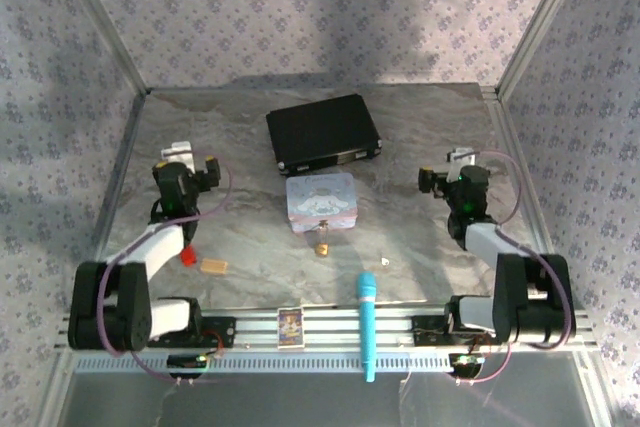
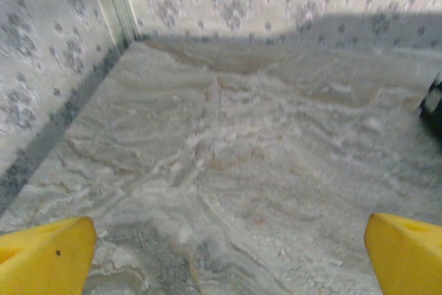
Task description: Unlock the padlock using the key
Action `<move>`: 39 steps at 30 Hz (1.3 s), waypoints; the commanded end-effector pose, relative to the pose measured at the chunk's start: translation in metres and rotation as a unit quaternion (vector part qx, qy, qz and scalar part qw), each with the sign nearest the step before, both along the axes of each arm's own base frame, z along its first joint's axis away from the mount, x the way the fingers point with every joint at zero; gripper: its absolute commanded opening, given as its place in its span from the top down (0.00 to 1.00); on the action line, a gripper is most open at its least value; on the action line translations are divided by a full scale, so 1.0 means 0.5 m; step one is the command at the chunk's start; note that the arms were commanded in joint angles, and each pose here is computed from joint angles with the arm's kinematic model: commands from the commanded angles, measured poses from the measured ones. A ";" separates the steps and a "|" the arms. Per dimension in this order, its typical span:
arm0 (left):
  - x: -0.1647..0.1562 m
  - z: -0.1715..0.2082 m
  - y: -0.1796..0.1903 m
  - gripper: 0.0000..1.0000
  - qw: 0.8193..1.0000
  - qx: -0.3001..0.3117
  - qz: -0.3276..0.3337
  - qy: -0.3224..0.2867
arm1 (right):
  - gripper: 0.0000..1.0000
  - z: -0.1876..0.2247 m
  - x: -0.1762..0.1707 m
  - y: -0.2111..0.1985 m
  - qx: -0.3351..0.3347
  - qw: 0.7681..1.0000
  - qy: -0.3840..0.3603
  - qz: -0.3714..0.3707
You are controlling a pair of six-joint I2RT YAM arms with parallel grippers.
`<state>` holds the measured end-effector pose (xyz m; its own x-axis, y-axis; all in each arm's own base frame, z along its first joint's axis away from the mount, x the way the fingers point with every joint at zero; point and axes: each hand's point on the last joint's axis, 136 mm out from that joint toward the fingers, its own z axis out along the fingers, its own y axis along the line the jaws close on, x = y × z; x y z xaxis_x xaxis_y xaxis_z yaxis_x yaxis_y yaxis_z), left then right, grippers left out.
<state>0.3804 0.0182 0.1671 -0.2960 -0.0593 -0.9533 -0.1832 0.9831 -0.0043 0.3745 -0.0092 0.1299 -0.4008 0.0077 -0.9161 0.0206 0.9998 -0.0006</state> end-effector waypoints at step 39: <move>-0.230 0.005 -0.481 0.06 0.904 -0.335 -0.151 0.220 | 0.56 -0.201 -0.358 0.298 0.087 0.904 0.418 0.038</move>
